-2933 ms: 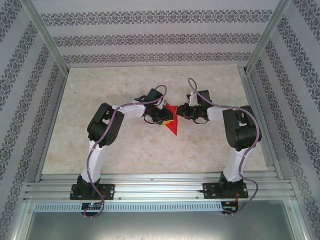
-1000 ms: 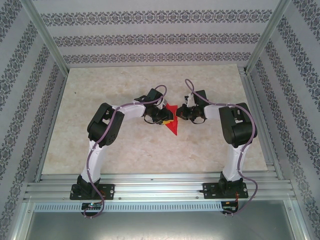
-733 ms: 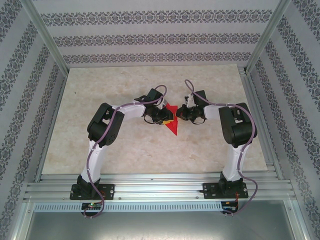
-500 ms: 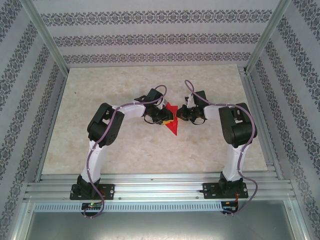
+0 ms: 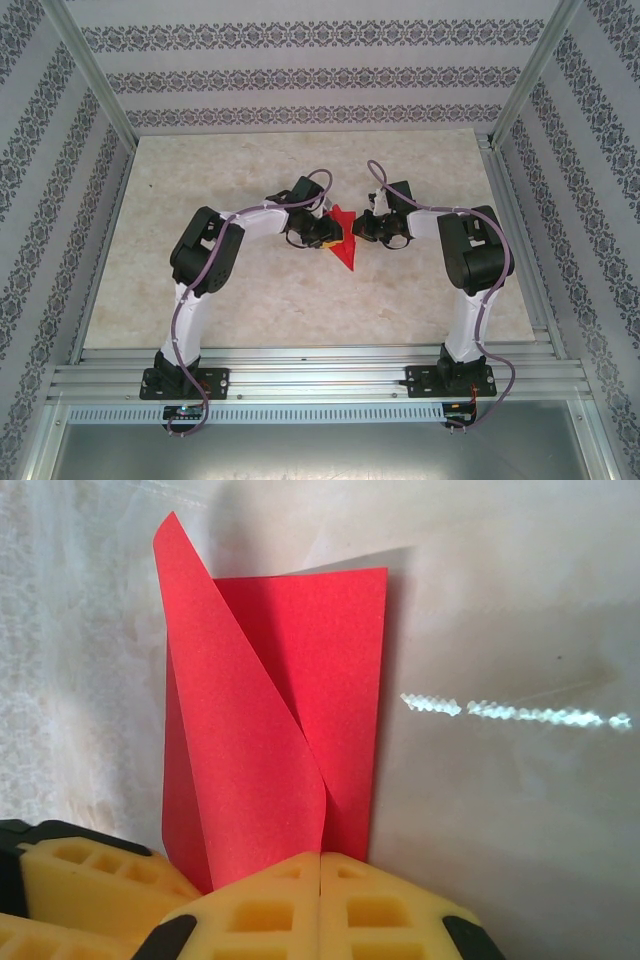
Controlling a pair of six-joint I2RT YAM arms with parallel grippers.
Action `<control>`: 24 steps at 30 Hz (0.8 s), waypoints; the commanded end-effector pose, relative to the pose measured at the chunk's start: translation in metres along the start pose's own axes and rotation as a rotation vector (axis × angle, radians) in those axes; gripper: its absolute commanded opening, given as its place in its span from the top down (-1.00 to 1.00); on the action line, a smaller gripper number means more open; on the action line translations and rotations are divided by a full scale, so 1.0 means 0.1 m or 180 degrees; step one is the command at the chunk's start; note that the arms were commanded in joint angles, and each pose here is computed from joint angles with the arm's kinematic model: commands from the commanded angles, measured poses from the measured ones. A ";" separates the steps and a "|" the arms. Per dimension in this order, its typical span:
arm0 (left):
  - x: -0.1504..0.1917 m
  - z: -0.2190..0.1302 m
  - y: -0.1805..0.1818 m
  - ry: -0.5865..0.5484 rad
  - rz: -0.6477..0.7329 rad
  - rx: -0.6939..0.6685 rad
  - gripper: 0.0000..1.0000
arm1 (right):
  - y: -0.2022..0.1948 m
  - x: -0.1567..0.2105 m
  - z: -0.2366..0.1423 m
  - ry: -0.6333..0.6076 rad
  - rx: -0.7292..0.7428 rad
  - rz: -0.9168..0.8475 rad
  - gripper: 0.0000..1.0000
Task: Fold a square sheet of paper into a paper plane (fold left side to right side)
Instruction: Fourth fold the wing at the center of the table.
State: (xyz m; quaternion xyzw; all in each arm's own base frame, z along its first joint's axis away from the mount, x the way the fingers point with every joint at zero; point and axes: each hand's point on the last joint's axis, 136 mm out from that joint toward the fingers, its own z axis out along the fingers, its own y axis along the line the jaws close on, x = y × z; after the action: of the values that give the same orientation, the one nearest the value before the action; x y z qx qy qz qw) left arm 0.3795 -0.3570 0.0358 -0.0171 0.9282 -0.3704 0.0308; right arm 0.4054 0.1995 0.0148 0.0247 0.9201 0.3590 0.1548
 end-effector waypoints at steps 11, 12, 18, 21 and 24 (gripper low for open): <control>-0.04 0.07 -0.33 0.0058 0.0183 0.0315 0.61 | -0.28 0.22 0.04 0.0210 0.0356 0.0139 0.98; -0.04 0.09 -0.33 0.0067 0.0183 0.0318 0.61 | -0.28 0.22 0.05 0.0208 0.0362 0.0136 0.98; -0.05 0.18 -0.28 0.0104 0.0169 0.0286 0.62 | -0.27 0.21 0.05 0.0206 0.0357 0.0135 0.98; -0.04 0.23 -0.20 0.0119 0.0146 0.0215 0.61 | -0.27 0.20 0.04 0.0201 0.0365 0.0132 0.98; -0.04 0.29 -0.14 0.0140 0.0116 0.0188 0.61 | -0.27 0.20 0.04 0.0203 0.0365 0.0136 0.98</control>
State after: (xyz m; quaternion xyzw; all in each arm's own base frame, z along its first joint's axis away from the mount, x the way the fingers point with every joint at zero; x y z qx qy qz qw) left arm 0.3840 -0.3788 0.0299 0.0019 0.9186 -0.3946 0.0187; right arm 0.4056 0.1982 0.0146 0.0277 0.9226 0.3537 0.1516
